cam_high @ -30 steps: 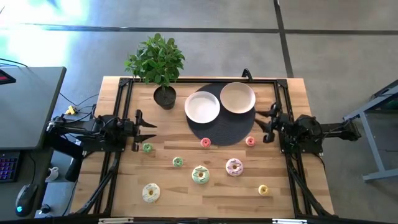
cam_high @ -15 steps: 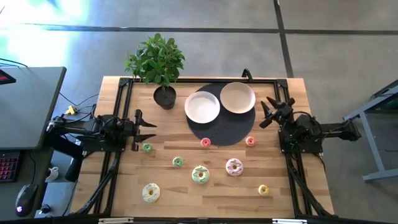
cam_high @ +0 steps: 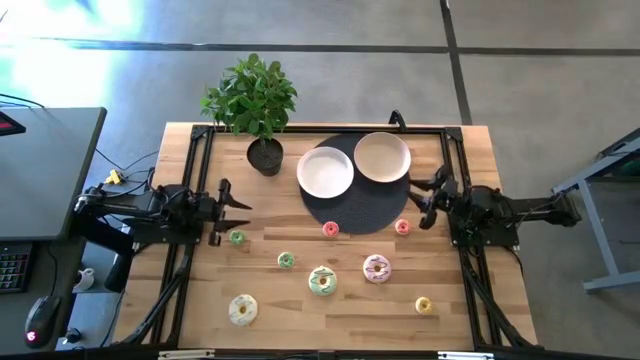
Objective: Pick & Place donuts
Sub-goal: Put the right small pink donut on the brown plate, then put the small pink donut on the brown plate
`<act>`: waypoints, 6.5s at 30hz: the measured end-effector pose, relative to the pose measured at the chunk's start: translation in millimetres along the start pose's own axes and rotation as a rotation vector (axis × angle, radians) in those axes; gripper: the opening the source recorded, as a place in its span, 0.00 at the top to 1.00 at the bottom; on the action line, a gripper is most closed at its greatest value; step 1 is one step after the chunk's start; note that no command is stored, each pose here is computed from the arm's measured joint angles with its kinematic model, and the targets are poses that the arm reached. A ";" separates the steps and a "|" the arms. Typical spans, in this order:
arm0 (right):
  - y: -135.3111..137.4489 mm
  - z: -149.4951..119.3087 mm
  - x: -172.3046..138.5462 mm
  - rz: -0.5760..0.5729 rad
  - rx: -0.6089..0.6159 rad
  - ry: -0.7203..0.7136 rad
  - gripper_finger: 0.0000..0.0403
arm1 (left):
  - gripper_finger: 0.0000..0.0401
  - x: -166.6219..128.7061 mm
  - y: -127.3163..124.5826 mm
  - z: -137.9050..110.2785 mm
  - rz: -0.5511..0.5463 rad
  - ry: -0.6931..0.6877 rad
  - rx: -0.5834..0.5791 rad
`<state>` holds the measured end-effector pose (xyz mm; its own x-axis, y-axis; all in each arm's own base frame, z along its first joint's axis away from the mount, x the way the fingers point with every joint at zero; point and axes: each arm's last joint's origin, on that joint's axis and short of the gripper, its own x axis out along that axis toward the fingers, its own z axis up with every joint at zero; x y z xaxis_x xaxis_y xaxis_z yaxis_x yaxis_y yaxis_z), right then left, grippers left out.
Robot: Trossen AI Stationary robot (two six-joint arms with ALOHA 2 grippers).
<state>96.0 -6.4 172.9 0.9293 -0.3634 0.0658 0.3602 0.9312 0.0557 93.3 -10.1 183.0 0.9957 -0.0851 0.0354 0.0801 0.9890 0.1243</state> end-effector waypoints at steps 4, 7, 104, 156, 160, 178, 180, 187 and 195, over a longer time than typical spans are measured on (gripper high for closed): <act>-0.3 1.6 0.0 -0.011 0.001 -0.015 0.61 | 0.58 -0.3 1.5 6.9 0.031 -0.070 -0.014; -0.1 4.5 -0.3 -0.005 -0.011 -0.017 0.63 | 0.58 -0.6 1.5 10.9 0.015 -0.113 -0.047; -132.4 -10.3 176.0 -0.643 0.017 0.905 0.74 | 0.58 68.6 21.2 69.2 0.510 0.194 0.097; -116.6 5.1 162.9 -0.352 0.246 0.948 0.65 | 0.58 404.7 145.8 -33.9 0.553 0.507 0.131; -116.5 5.9 165.1 -0.316 0.247 0.924 0.65 | 0.58 400.1 157.7 -58.4 0.596 0.574 0.107; -120.4 7.9 165.1 -0.402 0.166 0.913 0.65 | 0.58 398.1 153.7 -38.7 0.585 0.601 0.108; -120.5 8.0 165.1 -0.403 0.162 0.913 0.65 | 0.58 396.0 146.9 -25.0 0.596 0.617 0.111; -118.9 7.8 165.6 -0.380 0.143 0.918 0.66 | 0.58 371.1 116.7 4.9 0.710 0.858 0.130; -99.8 6.6 171.5 -0.232 0.138 0.924 0.66 | 0.58 304.0 109.7 46.5 0.916 1.204 0.138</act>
<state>219.0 -161.8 185.1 0.5548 -0.3176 -0.7690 0.5848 0.8062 0.0890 402.6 66.9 253.5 0.1463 0.7474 -0.6481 -0.5049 0.6198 0.6008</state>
